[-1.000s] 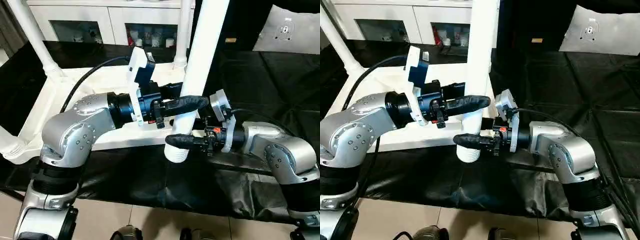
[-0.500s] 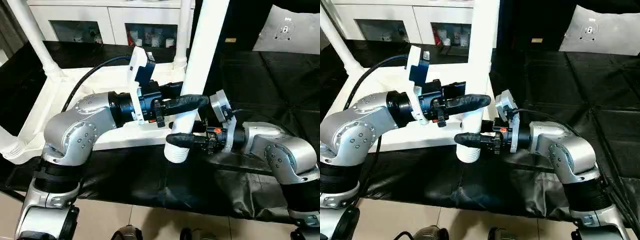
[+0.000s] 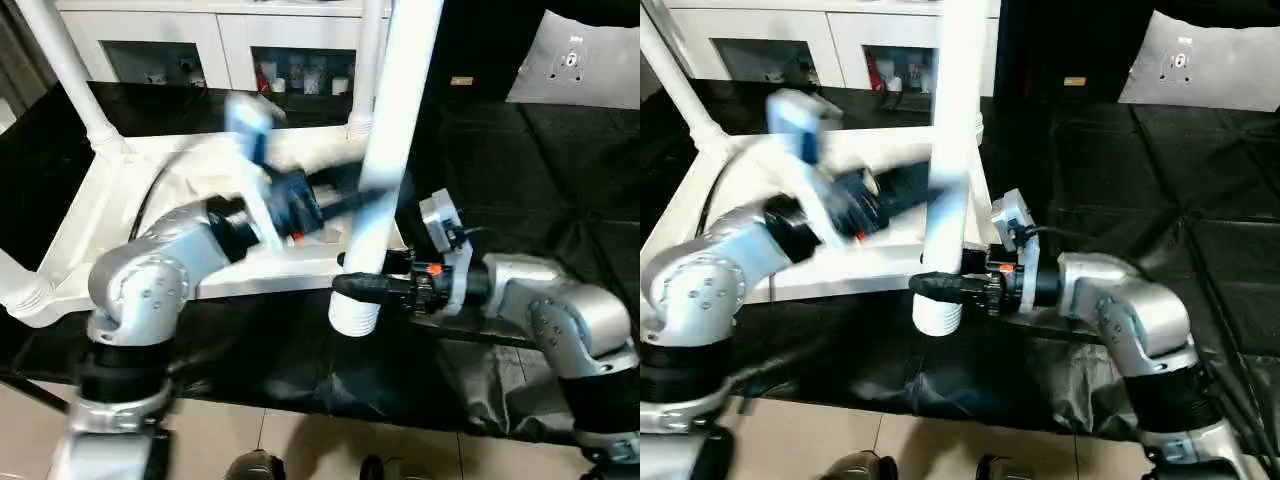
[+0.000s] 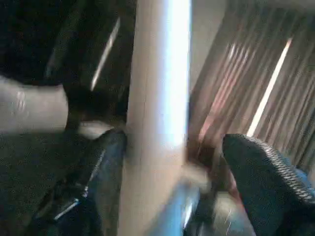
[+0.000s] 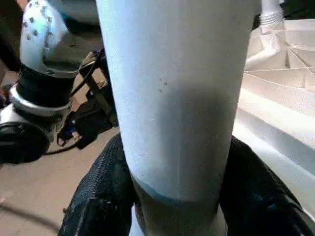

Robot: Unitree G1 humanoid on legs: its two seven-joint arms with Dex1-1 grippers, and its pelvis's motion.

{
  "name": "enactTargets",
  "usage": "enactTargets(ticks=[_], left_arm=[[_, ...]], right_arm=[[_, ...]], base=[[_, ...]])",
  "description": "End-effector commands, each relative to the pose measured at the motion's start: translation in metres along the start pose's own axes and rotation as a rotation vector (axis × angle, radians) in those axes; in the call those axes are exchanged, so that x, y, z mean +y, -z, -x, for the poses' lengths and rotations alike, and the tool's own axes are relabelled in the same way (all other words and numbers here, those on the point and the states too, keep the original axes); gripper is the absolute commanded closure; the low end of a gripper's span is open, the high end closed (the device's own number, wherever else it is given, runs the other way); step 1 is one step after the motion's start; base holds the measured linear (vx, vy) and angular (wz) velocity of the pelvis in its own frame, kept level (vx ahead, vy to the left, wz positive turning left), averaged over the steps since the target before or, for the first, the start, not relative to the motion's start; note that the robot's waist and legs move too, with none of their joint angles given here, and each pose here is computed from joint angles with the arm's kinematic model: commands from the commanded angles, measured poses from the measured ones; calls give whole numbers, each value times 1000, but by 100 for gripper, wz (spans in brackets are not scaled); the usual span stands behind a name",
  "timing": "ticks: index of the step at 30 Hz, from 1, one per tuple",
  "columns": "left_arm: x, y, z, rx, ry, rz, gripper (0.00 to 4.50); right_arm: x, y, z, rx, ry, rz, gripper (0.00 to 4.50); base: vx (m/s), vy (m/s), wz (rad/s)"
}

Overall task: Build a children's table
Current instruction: Pick table leg

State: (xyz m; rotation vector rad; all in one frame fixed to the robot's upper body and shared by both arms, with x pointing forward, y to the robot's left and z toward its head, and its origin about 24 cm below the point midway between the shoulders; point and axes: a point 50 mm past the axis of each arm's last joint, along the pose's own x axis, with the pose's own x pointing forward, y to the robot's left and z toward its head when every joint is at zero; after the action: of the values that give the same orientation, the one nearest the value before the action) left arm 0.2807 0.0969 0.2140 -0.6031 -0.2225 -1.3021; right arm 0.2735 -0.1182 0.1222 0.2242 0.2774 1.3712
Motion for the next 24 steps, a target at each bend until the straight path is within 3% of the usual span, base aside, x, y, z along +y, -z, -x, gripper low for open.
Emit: enactTargets(ticks=[1, 3, 8, 14, 21, 24], left_arm=[[-1, -15, 3, -134, -16, 16, 70], [2, -16, 5, -154, -50, 11, 70], [32, -8, 10, -59, -373, -69, 70], [43, 5, 12, 67, -505, -105, 70], [8, 25, -8, 243, -292, -224, 70], [6, 29, -9, 262, -295, -244, 70]], right_arm=[[2, -7, 1, -50, 31, 44, 257], [3, -7, -1, -60, 33, 50, 258], [2, -14, -10, -112, 111, 106, 258], [2, -16, -17, -100, 168, 164, 258], [-9, -11, -15, -30, 309, 228, 259], [-10, -10, -16, -29, 330, 230, 259]], base=[[0, 0, 0], [0, 0, 0], [0, 0, 0], [0, 0, 0], [0, 0, 0], [0, 0, 0]])
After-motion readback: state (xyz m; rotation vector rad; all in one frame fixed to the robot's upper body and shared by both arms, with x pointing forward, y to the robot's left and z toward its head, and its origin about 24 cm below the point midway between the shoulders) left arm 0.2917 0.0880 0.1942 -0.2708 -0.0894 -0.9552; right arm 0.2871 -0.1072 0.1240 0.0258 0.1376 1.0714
